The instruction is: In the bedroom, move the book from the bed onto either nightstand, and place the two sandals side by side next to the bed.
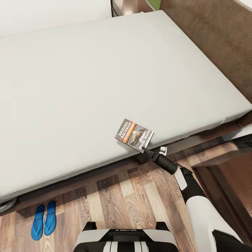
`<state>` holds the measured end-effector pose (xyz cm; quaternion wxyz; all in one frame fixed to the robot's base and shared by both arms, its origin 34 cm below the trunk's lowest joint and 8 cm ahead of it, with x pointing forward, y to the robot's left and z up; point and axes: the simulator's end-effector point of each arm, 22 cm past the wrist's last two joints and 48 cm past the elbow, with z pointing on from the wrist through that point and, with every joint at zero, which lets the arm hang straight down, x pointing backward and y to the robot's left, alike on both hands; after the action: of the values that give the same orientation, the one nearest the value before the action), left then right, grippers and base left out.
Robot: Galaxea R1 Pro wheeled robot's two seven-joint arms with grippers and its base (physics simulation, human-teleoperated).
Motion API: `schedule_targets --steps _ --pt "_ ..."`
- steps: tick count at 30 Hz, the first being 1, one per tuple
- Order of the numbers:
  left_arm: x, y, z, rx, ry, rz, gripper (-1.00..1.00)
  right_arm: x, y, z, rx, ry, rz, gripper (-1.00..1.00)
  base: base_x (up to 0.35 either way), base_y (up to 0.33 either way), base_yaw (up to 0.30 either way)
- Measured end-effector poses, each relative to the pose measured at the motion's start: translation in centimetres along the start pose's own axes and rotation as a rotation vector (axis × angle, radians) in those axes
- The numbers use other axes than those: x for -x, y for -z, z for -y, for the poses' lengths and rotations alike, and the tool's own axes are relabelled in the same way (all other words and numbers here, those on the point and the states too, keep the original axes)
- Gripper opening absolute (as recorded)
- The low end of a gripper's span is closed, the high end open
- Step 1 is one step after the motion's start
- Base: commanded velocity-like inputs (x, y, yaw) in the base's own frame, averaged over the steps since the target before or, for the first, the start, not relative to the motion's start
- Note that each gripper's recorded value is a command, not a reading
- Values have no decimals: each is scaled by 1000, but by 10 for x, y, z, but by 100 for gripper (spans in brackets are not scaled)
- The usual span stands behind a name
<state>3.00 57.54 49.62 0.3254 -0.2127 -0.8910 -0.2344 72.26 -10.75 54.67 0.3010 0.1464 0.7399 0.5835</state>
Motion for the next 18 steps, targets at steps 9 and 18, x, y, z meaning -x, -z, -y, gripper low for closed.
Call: schedule_targets --steps 9,18 --pt "-10 11 -5 0 0 0 100 4 2 -15 1 -2 -1 -100 0 0 0" --pt "-20 21 -10 0 0 -1 100 8 3 -32 14 -5 -5 -100 0 0 0"
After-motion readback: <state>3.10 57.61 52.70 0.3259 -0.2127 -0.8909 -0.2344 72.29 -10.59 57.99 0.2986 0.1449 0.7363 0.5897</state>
